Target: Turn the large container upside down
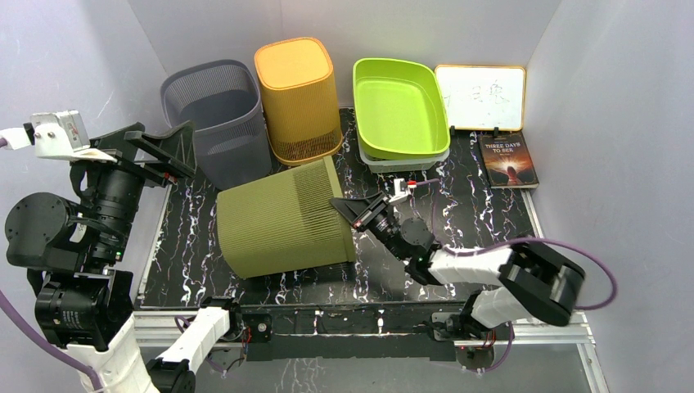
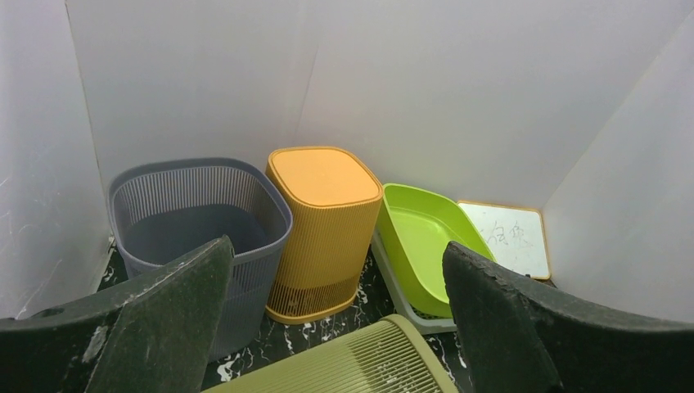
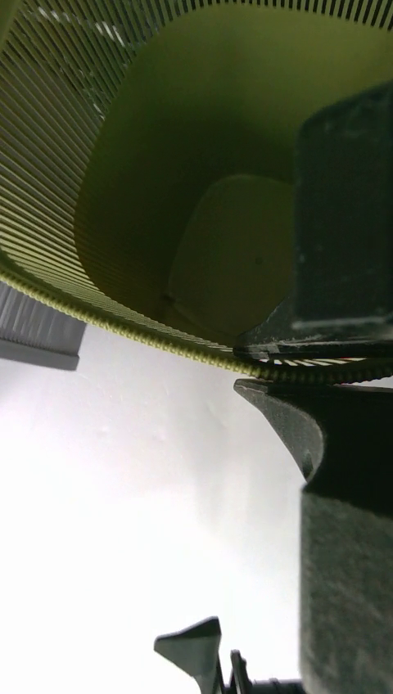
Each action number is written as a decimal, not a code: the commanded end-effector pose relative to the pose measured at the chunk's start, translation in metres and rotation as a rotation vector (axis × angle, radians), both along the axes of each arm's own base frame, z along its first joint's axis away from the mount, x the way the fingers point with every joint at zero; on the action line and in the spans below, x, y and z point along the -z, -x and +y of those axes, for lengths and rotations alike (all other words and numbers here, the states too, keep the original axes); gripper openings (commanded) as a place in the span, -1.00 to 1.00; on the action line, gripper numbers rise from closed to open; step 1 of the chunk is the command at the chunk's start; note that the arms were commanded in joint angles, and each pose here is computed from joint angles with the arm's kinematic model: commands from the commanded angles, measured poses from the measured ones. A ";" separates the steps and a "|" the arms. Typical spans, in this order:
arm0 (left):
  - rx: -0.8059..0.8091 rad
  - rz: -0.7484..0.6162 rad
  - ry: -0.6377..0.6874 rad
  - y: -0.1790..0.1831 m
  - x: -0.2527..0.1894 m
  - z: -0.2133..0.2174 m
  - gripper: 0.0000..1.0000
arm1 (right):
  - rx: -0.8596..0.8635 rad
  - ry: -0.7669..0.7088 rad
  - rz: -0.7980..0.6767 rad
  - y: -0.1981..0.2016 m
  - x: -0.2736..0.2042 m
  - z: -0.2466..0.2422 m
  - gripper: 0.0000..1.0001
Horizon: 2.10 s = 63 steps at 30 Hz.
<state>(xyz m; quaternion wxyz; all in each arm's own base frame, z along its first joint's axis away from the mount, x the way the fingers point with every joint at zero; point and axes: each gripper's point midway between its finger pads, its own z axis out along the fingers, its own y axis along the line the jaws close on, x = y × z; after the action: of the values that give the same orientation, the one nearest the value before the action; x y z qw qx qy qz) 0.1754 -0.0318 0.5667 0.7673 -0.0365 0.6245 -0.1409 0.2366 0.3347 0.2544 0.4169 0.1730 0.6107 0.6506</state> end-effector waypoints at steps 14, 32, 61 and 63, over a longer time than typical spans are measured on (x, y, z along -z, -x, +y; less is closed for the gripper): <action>0.013 -0.012 -0.017 -0.009 -0.010 -0.003 0.97 | -0.435 -0.666 -0.072 0.022 -0.084 0.074 -1.00; 0.004 0.013 -0.028 -0.014 -0.002 -0.002 0.97 | -0.329 -0.635 0.155 -0.013 -0.016 0.053 -1.00; 0.003 0.068 -0.025 -0.022 0.021 -0.002 0.97 | -0.011 -0.232 0.261 -0.043 0.107 -0.069 -0.26; 0.006 0.075 -0.024 -0.024 0.024 -0.002 0.97 | 0.000 -0.216 0.272 -0.046 0.114 -0.073 -0.14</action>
<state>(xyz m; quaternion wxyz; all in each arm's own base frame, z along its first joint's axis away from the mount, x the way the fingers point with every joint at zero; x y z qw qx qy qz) 0.1986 -0.0342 0.5442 0.7420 -0.0332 0.6556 -0.1361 0.2853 0.2714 0.0846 0.2559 0.3660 0.6575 0.6068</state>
